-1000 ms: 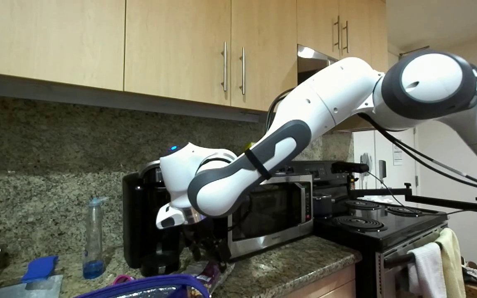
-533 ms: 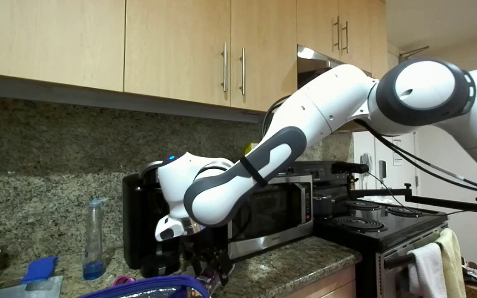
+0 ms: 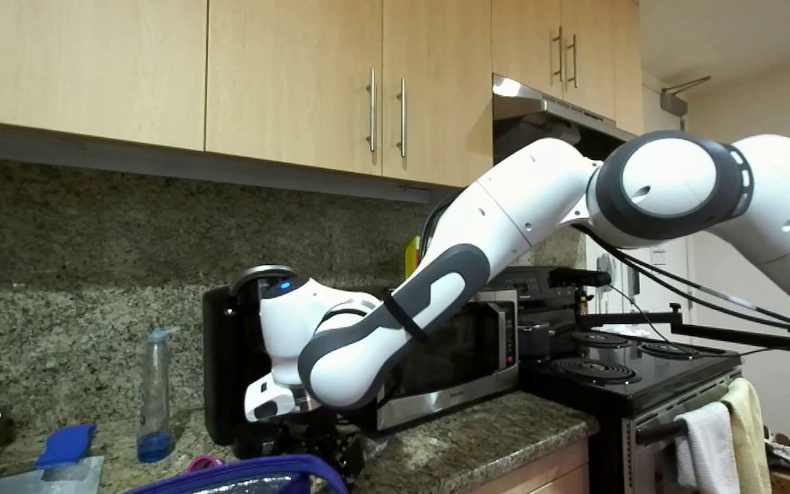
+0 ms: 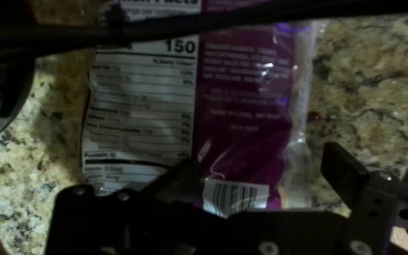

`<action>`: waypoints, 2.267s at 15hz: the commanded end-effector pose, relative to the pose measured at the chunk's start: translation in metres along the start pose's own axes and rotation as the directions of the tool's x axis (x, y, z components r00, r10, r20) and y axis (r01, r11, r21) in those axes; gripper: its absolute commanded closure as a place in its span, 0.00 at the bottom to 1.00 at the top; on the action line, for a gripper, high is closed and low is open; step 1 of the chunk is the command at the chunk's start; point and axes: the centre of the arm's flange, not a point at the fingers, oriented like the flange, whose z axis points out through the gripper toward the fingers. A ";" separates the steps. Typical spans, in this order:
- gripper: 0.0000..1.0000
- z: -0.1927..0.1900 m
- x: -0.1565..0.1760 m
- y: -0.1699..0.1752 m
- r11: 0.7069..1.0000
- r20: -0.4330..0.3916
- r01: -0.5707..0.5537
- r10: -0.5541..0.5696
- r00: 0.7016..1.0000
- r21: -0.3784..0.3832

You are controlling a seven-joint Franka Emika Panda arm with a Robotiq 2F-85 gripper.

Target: Put the packet on the counter in the bag

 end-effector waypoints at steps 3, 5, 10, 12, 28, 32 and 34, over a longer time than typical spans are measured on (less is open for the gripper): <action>0.32 0.031 0.007 0.029 0.998 -0.057 0.057 -0.058 0.997 -0.009; 0.45 0.034 0.006 0.031 1.000 -0.074 0.025 -0.025 0.997 0.000; 0.77 0.029 0.001 0.024 0.990 -0.167 -0.106 0.120 0.979 0.092; 0.88 0.022 -0.006 0.023 0.990 -0.180 -0.117 0.128 0.975 0.073; 0.90 -0.105 0.009 -0.011 0.839 -0.322 -0.380 0.263 0.910 -0.389; 0.91 -0.069 0.007 0.016 0.887 -0.207 -0.389 0.343 0.916 -0.250; 0.90 -0.073 0.016 0.025 0.907 -0.182 -0.369 0.335 0.925 -0.206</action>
